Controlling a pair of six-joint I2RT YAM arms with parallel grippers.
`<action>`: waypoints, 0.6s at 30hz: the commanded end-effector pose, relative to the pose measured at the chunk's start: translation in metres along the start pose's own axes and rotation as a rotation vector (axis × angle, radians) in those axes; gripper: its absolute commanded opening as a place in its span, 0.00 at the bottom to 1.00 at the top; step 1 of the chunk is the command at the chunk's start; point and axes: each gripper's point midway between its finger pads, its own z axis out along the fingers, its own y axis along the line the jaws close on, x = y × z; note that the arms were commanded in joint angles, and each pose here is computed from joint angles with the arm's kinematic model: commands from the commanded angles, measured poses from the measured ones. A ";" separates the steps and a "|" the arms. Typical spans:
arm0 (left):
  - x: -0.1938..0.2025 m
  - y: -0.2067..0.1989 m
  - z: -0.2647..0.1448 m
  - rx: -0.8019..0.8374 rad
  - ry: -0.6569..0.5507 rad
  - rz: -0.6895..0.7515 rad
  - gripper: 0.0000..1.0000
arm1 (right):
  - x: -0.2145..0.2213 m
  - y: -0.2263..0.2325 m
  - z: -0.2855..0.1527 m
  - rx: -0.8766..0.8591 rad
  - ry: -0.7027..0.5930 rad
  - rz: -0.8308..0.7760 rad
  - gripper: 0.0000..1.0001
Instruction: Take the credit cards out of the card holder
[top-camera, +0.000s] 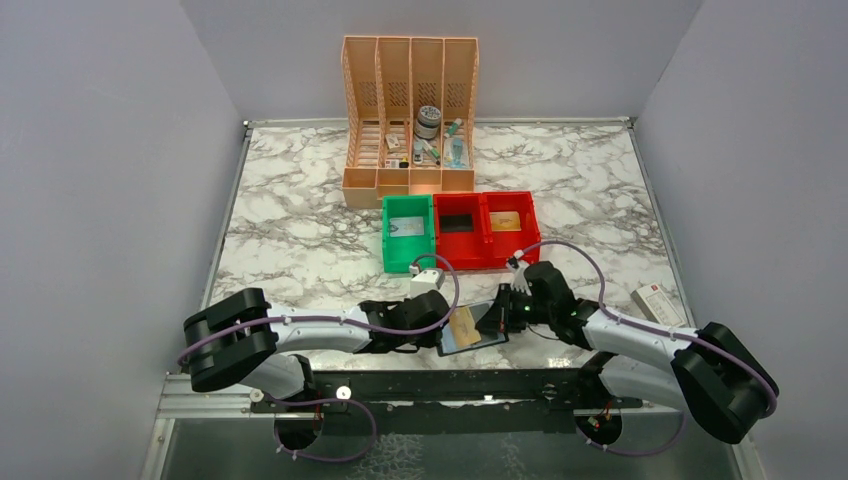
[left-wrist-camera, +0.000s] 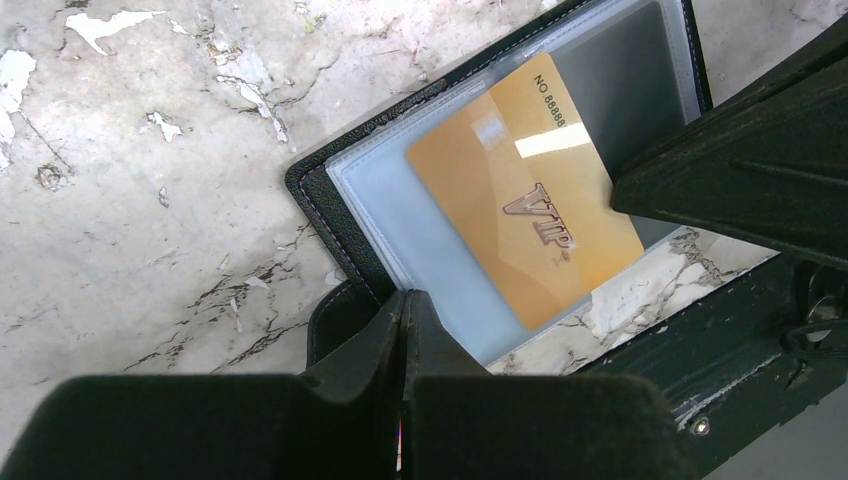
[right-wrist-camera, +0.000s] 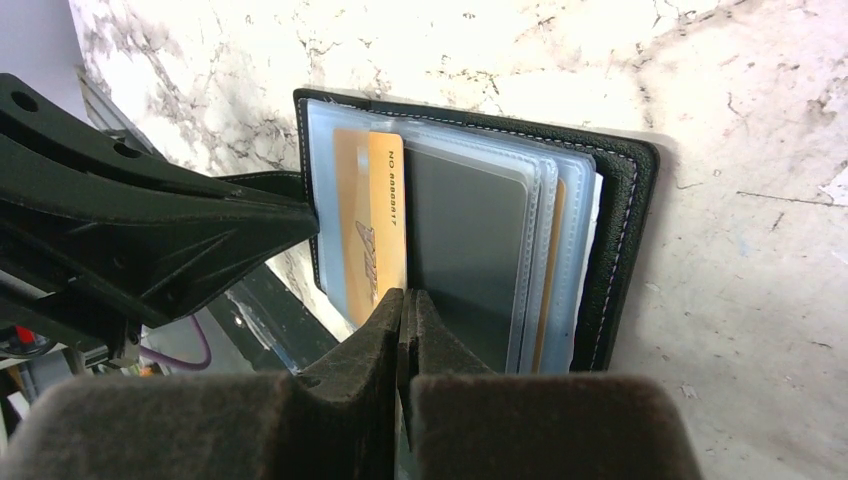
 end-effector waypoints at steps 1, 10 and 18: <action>0.007 0.020 0.002 -0.082 0.016 0.032 0.00 | -0.004 0.005 -0.001 -0.019 -0.006 -0.011 0.01; -0.009 0.002 -0.010 -0.027 -0.024 0.013 0.10 | 0.003 -0.006 0.004 0.015 0.016 0.017 0.04; -0.045 -0.033 -0.036 0.088 -0.120 0.012 0.37 | 0.001 -0.011 0.001 0.041 -0.008 0.017 0.04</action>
